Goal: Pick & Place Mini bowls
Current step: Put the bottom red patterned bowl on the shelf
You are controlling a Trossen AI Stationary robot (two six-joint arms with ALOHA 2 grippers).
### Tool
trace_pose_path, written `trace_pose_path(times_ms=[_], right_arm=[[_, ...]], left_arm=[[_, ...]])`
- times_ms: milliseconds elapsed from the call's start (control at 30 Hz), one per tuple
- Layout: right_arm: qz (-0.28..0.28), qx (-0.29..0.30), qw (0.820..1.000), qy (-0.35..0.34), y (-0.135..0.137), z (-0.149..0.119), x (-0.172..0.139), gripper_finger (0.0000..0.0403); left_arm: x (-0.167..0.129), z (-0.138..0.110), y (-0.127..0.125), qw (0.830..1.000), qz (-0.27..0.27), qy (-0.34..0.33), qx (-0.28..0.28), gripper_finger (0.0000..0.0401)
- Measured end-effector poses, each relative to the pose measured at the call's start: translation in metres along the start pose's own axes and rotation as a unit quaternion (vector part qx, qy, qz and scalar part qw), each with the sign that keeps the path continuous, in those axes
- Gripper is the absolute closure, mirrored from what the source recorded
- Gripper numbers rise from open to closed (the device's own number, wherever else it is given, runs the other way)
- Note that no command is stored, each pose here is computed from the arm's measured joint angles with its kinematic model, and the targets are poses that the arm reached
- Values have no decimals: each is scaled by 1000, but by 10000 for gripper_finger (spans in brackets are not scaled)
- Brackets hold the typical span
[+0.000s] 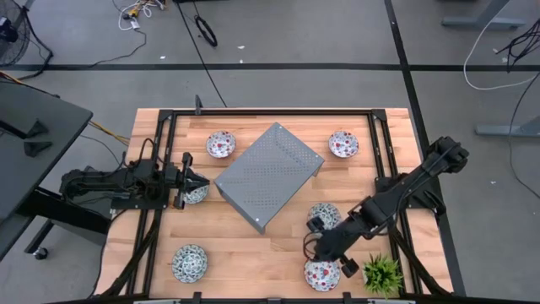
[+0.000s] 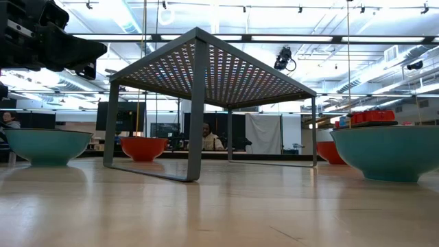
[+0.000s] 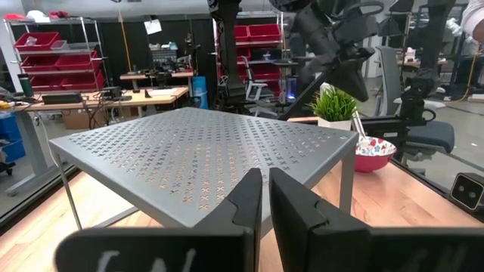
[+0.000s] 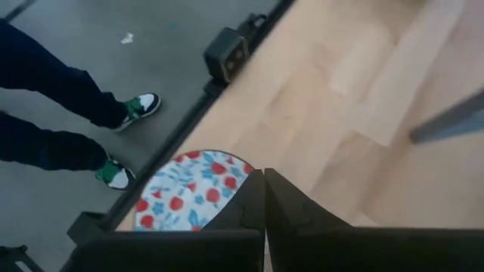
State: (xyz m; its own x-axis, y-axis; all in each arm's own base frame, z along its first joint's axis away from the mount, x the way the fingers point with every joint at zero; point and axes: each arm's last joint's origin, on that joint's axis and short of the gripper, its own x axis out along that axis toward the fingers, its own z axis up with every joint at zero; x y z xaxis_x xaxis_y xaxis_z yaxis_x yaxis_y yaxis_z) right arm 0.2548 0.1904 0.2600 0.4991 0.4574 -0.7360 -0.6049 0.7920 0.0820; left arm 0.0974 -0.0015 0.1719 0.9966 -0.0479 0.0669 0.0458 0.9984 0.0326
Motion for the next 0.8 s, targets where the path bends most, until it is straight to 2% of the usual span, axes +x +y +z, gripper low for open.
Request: trace_pose_path(times_ms=[267,467,800], right_arm=[[17,-60,998,-18,17,0,5,394],[17,-38,999,-6,24,8,8,395],[11,-48,998,49,24,19,18,395]], left_arm=[[0,0,0,1000,0,0,0,371],[0,0,0,1000,0,0,0,371],[0,0,0,1000,0,0,0,371]])
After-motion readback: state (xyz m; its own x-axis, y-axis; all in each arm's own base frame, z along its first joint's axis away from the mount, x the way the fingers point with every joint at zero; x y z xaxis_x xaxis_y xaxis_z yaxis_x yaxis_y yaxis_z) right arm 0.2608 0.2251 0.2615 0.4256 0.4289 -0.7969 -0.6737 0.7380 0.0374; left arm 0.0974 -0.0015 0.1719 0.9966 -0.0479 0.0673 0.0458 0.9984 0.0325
